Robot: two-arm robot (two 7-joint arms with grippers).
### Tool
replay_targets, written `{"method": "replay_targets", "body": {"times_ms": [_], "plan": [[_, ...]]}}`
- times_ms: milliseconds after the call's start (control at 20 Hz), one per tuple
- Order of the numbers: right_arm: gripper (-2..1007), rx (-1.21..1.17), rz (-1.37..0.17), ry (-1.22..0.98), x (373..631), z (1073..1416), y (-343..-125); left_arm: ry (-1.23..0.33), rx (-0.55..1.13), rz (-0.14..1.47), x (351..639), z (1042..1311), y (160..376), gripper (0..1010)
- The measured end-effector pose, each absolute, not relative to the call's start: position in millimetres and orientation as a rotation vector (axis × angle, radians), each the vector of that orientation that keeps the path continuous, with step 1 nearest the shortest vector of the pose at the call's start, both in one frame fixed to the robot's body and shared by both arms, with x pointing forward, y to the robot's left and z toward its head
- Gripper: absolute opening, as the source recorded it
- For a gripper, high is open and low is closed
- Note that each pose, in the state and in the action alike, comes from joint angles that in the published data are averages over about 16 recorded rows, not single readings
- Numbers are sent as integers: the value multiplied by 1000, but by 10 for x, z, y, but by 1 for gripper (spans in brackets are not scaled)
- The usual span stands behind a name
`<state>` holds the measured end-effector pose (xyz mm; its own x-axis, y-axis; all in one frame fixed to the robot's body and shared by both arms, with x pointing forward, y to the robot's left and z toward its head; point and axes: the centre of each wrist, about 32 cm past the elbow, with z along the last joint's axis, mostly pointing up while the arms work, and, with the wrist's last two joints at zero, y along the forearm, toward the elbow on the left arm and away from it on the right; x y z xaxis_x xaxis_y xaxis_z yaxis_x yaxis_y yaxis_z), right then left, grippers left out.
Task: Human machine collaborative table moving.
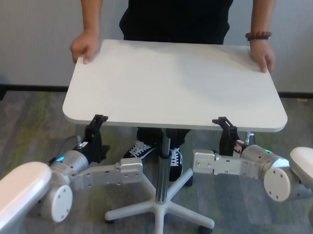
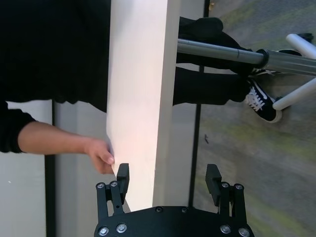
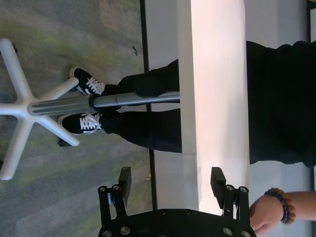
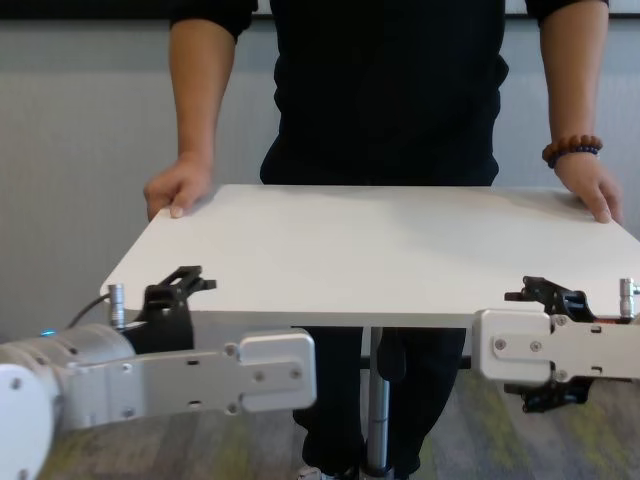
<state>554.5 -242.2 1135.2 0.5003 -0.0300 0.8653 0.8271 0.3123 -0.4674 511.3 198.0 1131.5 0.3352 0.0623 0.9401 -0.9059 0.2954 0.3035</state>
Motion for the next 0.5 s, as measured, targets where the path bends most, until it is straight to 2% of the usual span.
{"method": "replay_targets", "body": {"times_ms": [500], "plan": [[1001, -1047, -698, -849, 5211, 11338, -2314, -924, 1052, 794, 4858, 11372, 2214, 1003]]}}
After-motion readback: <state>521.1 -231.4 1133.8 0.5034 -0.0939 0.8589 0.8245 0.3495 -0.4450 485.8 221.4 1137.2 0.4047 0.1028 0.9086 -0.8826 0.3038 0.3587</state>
